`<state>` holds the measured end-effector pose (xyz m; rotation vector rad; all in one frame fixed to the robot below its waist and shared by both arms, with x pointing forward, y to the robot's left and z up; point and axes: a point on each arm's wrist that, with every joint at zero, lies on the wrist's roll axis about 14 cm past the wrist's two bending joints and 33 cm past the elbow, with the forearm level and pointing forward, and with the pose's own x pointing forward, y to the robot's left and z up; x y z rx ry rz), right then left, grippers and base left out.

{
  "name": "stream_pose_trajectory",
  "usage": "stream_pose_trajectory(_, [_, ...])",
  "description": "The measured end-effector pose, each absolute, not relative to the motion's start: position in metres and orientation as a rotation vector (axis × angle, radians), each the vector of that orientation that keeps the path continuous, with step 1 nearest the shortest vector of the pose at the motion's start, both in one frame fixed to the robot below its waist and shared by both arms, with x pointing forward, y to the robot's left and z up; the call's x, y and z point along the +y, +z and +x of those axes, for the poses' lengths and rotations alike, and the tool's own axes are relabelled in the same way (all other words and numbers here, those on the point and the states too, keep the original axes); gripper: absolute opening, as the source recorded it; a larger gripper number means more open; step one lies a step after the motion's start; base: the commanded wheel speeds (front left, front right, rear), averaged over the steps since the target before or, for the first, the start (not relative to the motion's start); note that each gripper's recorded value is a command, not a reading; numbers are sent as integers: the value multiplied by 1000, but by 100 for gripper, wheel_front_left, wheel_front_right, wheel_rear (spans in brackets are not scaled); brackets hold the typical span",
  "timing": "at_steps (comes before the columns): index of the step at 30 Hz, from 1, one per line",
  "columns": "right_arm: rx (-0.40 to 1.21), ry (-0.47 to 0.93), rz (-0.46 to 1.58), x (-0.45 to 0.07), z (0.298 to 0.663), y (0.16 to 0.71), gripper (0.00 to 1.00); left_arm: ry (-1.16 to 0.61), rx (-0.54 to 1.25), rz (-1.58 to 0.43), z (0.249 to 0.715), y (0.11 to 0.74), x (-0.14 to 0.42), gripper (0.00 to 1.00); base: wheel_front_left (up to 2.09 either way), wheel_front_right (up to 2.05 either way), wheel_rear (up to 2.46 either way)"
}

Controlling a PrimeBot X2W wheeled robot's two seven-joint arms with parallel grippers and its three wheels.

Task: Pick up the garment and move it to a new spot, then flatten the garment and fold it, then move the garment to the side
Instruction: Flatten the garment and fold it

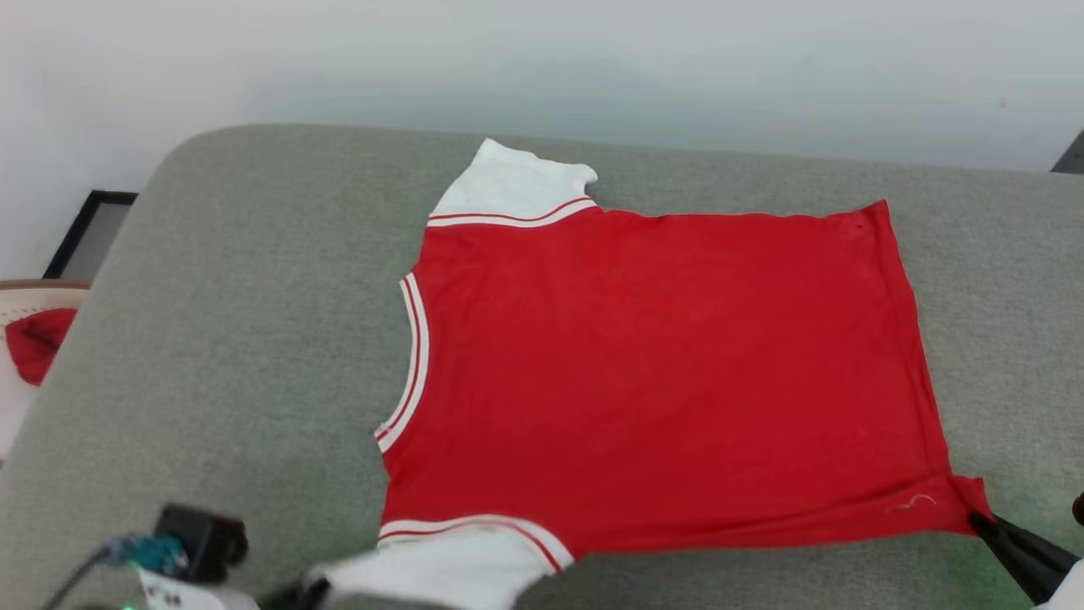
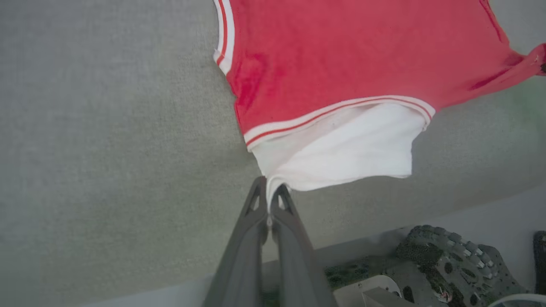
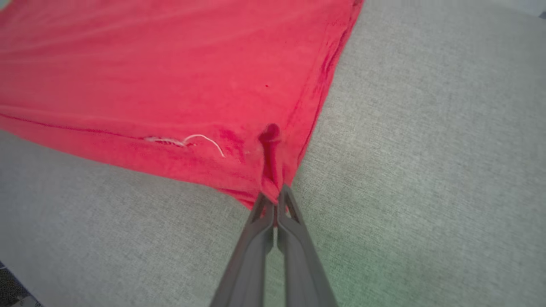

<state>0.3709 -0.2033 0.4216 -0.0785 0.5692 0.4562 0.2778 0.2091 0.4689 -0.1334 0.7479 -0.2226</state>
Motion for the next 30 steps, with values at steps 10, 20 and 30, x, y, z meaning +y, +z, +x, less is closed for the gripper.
stream_pose_trajectory(10, [500, 418, -57, -197, 389, 451, 0, -323, 514, 135, 364, 527, 216, 0, 0, 0, 0])
stream_pose_trajectory(20, [504, 364, -76, -196, 425, 454, 0, -431, 517, 228, 442, 519, 205, 0, 0, 0, 0])
stream_pose_trajectory(30, [596, 348, -80, -193, 446, 426, 0, -491, 687, 214, 472, 459, 193, 0, 0, 0, 0])
